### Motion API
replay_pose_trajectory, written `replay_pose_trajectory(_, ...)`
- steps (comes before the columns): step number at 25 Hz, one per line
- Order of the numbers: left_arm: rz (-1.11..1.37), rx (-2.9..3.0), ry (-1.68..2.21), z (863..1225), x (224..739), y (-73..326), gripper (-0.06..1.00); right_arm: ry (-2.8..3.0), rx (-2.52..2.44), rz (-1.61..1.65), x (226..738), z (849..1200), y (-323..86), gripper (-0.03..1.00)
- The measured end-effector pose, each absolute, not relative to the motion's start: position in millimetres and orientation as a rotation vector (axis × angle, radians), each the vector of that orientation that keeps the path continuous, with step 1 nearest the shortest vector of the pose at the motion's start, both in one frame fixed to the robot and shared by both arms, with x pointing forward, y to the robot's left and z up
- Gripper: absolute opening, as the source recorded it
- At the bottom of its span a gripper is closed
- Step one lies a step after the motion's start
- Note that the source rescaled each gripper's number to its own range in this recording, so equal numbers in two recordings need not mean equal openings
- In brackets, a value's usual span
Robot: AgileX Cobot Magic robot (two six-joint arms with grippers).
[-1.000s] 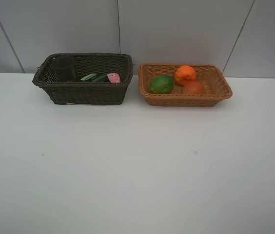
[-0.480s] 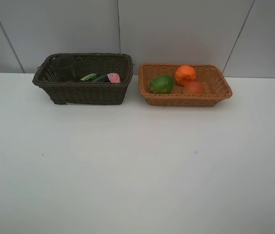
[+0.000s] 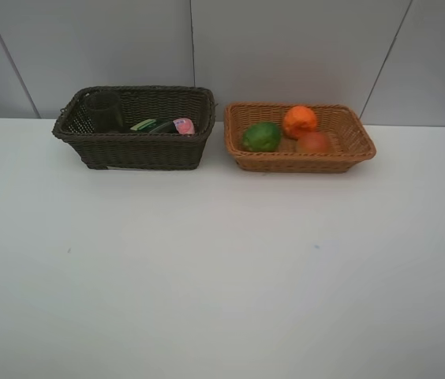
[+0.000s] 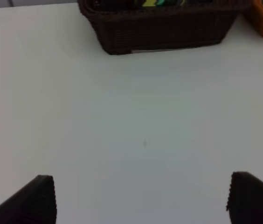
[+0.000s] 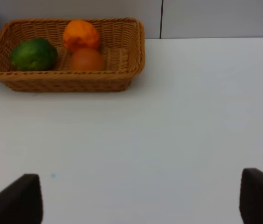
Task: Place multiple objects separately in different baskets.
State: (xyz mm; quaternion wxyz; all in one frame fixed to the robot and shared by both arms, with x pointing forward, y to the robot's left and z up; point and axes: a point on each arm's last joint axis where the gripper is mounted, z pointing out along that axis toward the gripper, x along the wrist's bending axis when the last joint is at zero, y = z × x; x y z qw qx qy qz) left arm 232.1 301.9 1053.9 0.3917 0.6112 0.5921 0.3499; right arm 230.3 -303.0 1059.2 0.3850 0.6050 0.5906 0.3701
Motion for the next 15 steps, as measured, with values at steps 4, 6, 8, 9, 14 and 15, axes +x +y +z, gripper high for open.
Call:
replay_pose_trajectory(4,0.925,1.511,1.562,1053.9,232.0,301.5,0.95,1.505,1.541,0.943,230.3,1059.2,-303.0,0.87)
replay_pose_trajectory(6,0.925,1.511,1.562,1053.9,232.0,301.5,0.95,1.505,1.541,0.943,230.3,1059.2,-303.0,0.87)
replay_pose_trajectory(8,0.925,1.511,1.562,1053.9,232.0,301.5,0.95,1.505,1.542,0.944,230.3,1059.2,-302.9,0.87)
replay_pose_trajectory(9,0.925,1.511,1.562,1053.9,232.0,301.5,0.95,1.505,1.542,0.944,230.3,1059.2,-302.9,0.87)
replay_pose_trajectory(14,0.925,1.511,1.562,1053.9,232.0,301.5,0.95,1.505,1.542,0.944,230.3,1059.2,-302.9,0.87)
replay_pose_trajectory(15,0.925,1.511,1.562,1053.9,232.0,301.5,0.95,1.505,1.542,0.944,230.3,1059.2,-302.9,0.87)
